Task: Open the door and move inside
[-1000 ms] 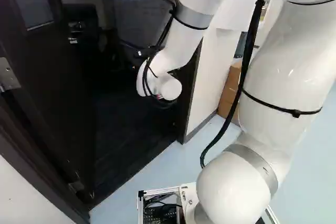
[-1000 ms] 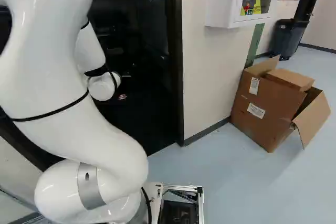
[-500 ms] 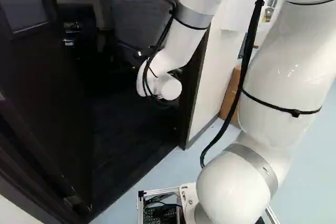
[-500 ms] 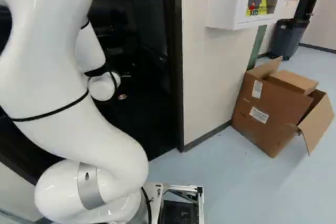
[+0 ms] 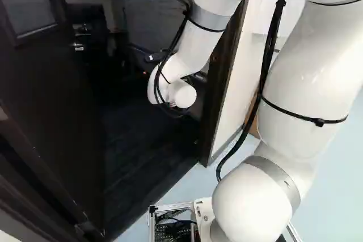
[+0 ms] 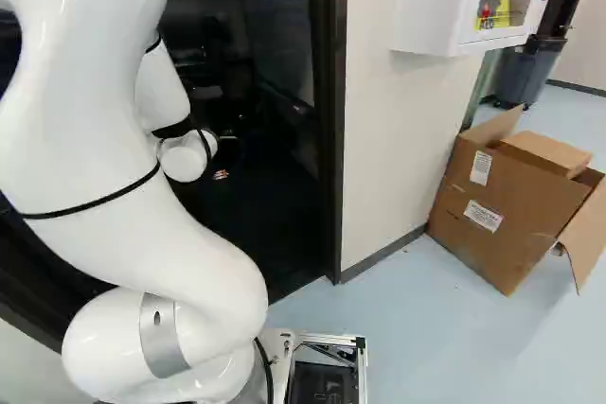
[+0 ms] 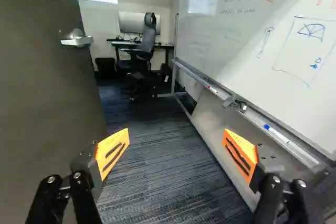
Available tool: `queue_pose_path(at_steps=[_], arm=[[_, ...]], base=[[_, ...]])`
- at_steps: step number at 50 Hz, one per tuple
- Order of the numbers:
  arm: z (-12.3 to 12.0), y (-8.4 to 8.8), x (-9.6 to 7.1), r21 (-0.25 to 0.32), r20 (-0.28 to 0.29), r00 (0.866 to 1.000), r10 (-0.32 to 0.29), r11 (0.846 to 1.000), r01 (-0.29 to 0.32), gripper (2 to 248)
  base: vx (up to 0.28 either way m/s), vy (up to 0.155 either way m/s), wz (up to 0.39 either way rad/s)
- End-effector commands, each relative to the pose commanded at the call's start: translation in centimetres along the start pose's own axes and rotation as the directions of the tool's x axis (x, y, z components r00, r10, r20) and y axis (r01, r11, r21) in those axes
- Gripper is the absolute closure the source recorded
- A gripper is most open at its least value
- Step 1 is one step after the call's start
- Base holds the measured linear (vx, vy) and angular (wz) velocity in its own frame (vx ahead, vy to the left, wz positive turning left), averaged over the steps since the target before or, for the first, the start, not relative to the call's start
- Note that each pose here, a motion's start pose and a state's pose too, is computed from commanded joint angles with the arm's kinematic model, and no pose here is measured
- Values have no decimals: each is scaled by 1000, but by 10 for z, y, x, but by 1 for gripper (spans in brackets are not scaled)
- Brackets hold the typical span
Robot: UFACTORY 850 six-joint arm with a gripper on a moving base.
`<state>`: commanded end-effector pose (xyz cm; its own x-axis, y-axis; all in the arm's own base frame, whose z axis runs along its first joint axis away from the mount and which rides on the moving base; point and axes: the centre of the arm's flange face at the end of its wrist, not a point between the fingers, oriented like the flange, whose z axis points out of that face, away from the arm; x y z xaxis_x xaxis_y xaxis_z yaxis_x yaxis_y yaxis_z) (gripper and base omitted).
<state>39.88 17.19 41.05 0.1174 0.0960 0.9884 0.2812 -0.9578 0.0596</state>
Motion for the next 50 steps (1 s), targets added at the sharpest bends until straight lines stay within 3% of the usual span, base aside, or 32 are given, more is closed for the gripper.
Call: queue_pose_path(at_steps=[30, 50], arm=[[0, 0, 0, 0, 0, 1000, 0, 1000, 0, 3], [0, 0, 0, 0, 0, 1000, 0, 1000, 0, 3]], base=[[41, 124, 195], [13, 58, 124]])
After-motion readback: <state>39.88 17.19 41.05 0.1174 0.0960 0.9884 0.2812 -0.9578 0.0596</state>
